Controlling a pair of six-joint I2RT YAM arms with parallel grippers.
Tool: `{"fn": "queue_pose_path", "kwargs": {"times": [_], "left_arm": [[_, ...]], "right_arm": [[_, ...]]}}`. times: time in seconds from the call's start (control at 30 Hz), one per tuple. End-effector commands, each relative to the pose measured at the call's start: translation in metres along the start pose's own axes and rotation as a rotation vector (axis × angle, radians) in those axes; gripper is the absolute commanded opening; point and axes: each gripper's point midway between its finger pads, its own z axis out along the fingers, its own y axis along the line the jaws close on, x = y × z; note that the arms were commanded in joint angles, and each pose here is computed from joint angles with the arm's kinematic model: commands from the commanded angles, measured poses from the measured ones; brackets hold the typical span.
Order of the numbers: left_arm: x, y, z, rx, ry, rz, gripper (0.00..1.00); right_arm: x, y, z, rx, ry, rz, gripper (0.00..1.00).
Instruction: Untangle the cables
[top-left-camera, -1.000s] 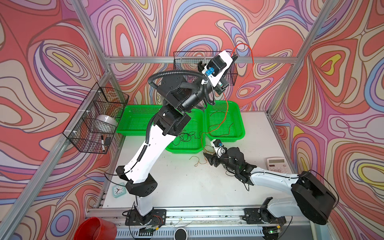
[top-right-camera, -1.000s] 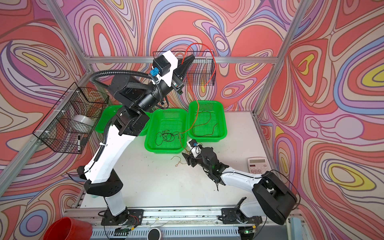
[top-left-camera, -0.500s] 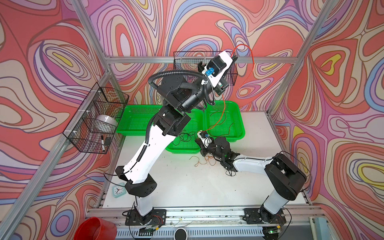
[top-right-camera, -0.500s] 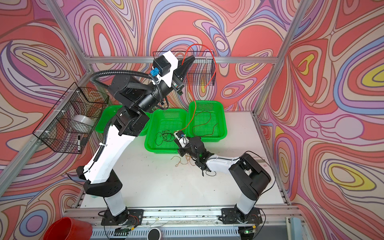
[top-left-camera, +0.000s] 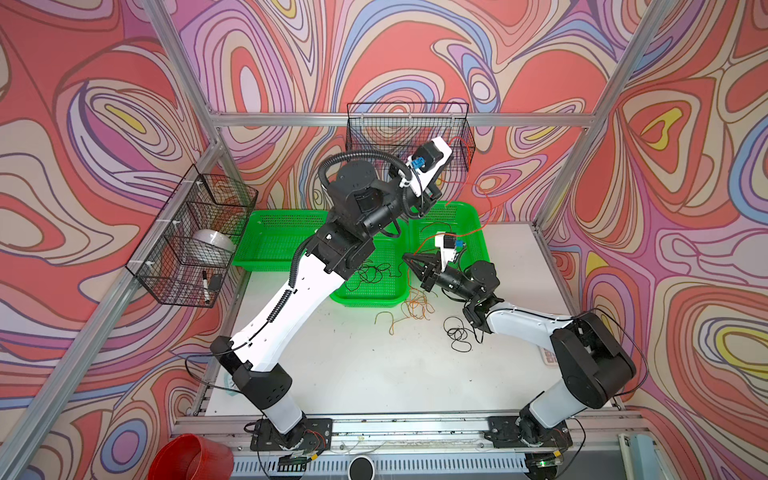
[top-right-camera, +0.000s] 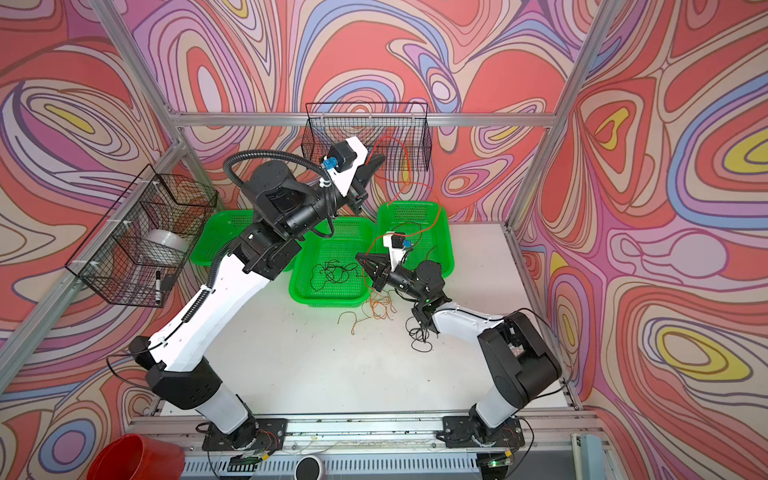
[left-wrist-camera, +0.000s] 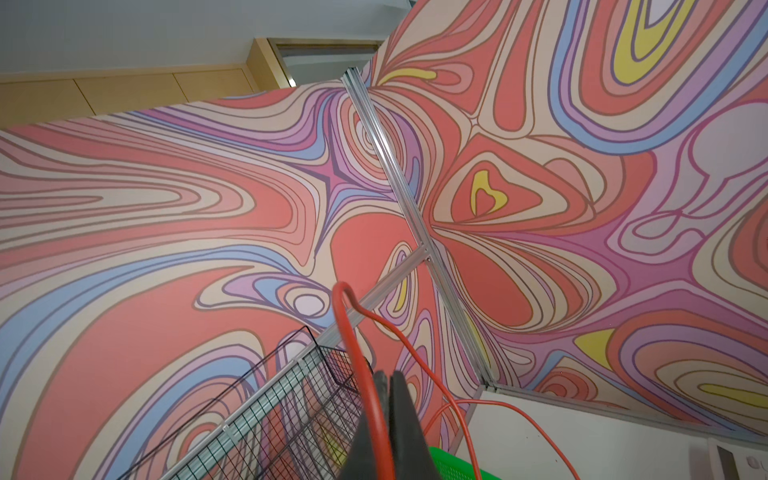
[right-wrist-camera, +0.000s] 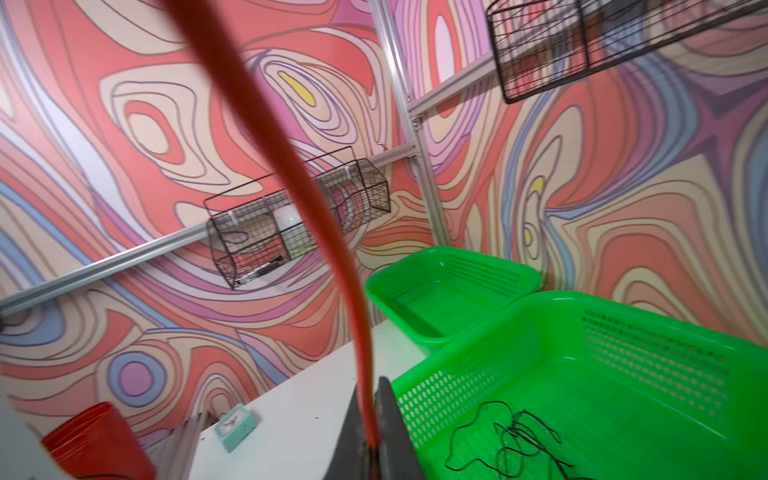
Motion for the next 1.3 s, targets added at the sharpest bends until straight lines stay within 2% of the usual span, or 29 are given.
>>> {"fn": "queue_pose_path", "kwargs": {"times": [0.0,0.13,0.3,0.4,0.57,0.67,0.77,0.9,1.03,1.17,1.27], "left_arm": [[-0.01,0.005,-0.012,-0.013,-0.021,-0.029,0.0],[-0.001,0.01,-0.011,-0.032,-0.025,-0.075,0.0],[0.006,0.008,-0.005,-0.021,-0.025,-0.094,0.0],[0.009,0.009,0.0,-0.029,-0.026,-0.1,0.0],[0.03,0.01,0.011,-0.045,-0.012,-0.126,0.0],[0.053,0.014,0.024,-0.068,-0.011,-0.161,0.0],[0.085,0.019,0.042,-0.105,0.001,-0.182,0.0],[0.141,0.031,0.065,-0.228,0.025,-0.195,0.0],[0.205,0.021,0.089,-0.266,0.065,-0.207,0.0],[0.273,0.003,0.103,-0.275,0.114,-0.247,0.0],[0.312,-0.009,0.108,-0.285,0.151,-0.288,0.0]], "right_arm": [[-0.021,0.044,0.007,-0.251,-0.014,0.051,0.0],[-0.009,0.046,0.016,-0.353,0.054,0.159,0.0],[0.009,0.016,0.007,-0.281,0.011,0.231,0.0],[0.01,-0.006,-0.001,-0.125,0.012,0.161,0.0],[0.004,-0.067,-0.027,0.239,0.17,-0.01,0.0],[0.002,-0.114,-0.052,0.406,0.263,-0.016,0.0],[0.006,-0.15,-0.068,0.496,0.352,-0.04,0.0],[0.017,-0.198,-0.072,0.586,0.453,-0.095,0.0],[0.048,-0.252,-0.082,0.696,0.538,-0.077,0.0],[0.069,-0.269,-0.101,0.812,0.599,-0.024,0.32],[0.079,-0.258,-0.118,0.849,0.64,0.018,0.45]]}}
